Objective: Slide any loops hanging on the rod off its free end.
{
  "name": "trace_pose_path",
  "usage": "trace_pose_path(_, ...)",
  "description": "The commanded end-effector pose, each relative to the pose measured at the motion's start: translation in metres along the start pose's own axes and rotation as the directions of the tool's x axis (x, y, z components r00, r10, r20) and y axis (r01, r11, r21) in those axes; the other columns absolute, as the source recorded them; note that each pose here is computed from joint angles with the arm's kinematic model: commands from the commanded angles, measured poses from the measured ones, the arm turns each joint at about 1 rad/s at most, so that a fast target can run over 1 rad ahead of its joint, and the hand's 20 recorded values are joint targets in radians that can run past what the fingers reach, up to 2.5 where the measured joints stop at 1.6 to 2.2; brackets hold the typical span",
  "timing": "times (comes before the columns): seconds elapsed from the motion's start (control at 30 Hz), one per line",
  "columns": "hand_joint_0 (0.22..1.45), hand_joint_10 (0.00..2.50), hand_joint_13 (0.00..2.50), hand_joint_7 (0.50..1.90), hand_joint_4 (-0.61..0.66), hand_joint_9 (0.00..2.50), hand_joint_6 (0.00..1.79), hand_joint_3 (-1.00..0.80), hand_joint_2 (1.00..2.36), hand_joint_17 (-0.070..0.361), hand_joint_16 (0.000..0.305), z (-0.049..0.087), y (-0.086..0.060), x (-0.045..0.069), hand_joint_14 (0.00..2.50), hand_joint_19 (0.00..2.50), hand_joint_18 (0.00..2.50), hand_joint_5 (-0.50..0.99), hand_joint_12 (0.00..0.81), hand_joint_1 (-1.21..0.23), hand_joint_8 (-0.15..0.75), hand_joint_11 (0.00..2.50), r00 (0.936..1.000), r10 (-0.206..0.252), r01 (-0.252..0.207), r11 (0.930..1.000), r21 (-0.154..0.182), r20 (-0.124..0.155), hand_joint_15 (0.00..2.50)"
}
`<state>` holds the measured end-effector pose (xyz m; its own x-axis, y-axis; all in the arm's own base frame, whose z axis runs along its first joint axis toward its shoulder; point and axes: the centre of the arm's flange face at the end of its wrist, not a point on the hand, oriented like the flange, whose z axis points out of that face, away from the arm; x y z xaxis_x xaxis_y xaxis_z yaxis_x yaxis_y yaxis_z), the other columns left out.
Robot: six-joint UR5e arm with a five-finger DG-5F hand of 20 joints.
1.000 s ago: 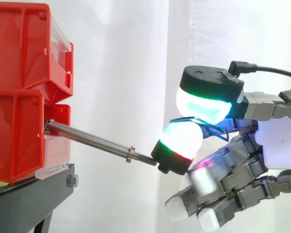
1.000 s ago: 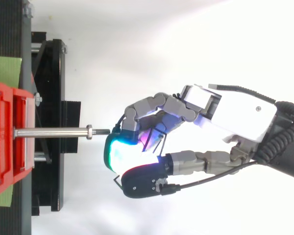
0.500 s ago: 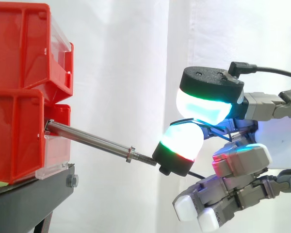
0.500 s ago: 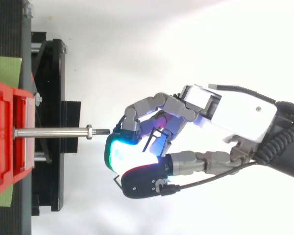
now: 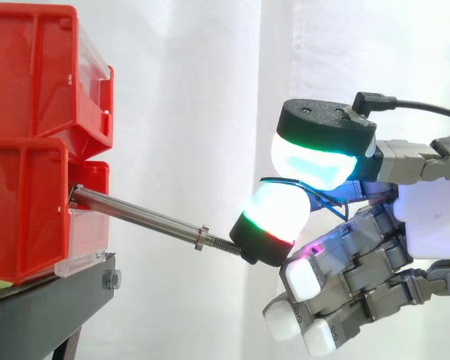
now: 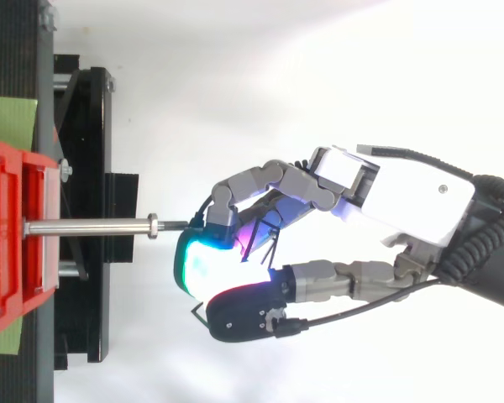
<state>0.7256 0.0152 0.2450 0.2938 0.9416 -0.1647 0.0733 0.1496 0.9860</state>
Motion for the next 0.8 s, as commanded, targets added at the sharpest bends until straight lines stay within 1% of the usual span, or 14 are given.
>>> trace_pose_path(0.0, 0.61, 0.02, 0.75, 1.01, 0.09, 0.82, 0.91, -0.30, 1.01, 0.129, 0.057, 0.0001, 0.0002, -0.0002, 0.02, 0.49, 0.64, -0.18, 0.355, -0.66, 0.286, 0.46, 1.0000, 0.001, -0.001, 1.0000, -0.001, 0.000, 0.37)
trace_pose_path(0.2, 0.62, 0.02, 0.75, 1.01, 0.09, 0.81, 0.91, -0.28, 1.02, 0.128, 0.057, 0.0002, -0.0008, -0.0001, 0.02, 0.49, 0.64, -0.18, 0.356, -0.68, 0.285, 0.46, 1.0000, 0.001, -0.001, 1.0000, 0.001, 0.002, 0.39)
trace_pose_path(0.37, 0.63, 0.03, 0.76, 0.97, 0.11, 0.81, 0.92, -0.28, 1.02, 0.129, 0.058, -0.0006, 0.0005, 0.0016, 0.02, 0.49, 0.64, -0.20, 0.365, -0.75, 0.264, 0.63, 0.9999, 0.011, -0.011, 0.9999, -0.001, 0.000, 0.45)
trace_pose_path(0.43, 0.64, 0.02, 0.76, 0.95, 0.11, 0.81, 0.93, -0.30, 1.02, 0.129, 0.057, -0.0006, 0.0005, 0.0013, 0.02, 0.49, 0.64, -0.21, 0.366, -0.78, 0.256, 0.65, 0.9999, 0.016, -0.016, 0.9999, 0.000, 0.004, 0.46)
trace_pose_path(0.53, 0.66, 0.03, 0.76, 0.93, 0.12, 0.81, 0.93, -0.35, 1.01, 0.129, 0.057, -0.0006, 0.0005, 0.0016, 0.02, 0.49, 0.64, -0.21, 0.363, -0.81, 0.253, 0.66, 0.9999, 0.016, -0.016, 0.9999, -0.001, 0.000, 0.45)
trace_pose_path(0.6, 0.66, 0.03, 0.76, 0.93, 0.12, 0.82, 0.93, -0.40, 1.01, 0.128, 0.057, -0.0006, 0.0005, 0.0016, 0.02, 0.48, 0.65, -0.21, 0.362, -0.80, 0.254, 0.67, 0.9999, 0.016, -0.016, 0.9999, -0.001, 0.000, 0.46)
trace_pose_path(0.67, 0.66, 0.03, 0.77, 0.95, 0.12, 0.83, 0.93, -0.40, 1.01, 0.128, 0.057, -0.0006, 0.0005, 0.0016, 0.02, 0.48, 0.65, -0.20, 0.361, -0.79, 0.255, 0.67, 0.9999, 0.016, -0.016, 0.9999, -0.001, 0.000, 0.46)
trace_pose_path(0.77, 0.66, 0.03, 0.77, 0.97, 0.11, 0.85, 0.94, -0.38, 1.01, 0.127, 0.056, -0.0006, 0.0005, 0.0016, 0.02, 0.49, 0.66, -0.19, 0.365, -0.73, 0.261, 0.68, 0.9999, 0.016, -0.016, 0.9999, -0.001, 0.000, 0.46)
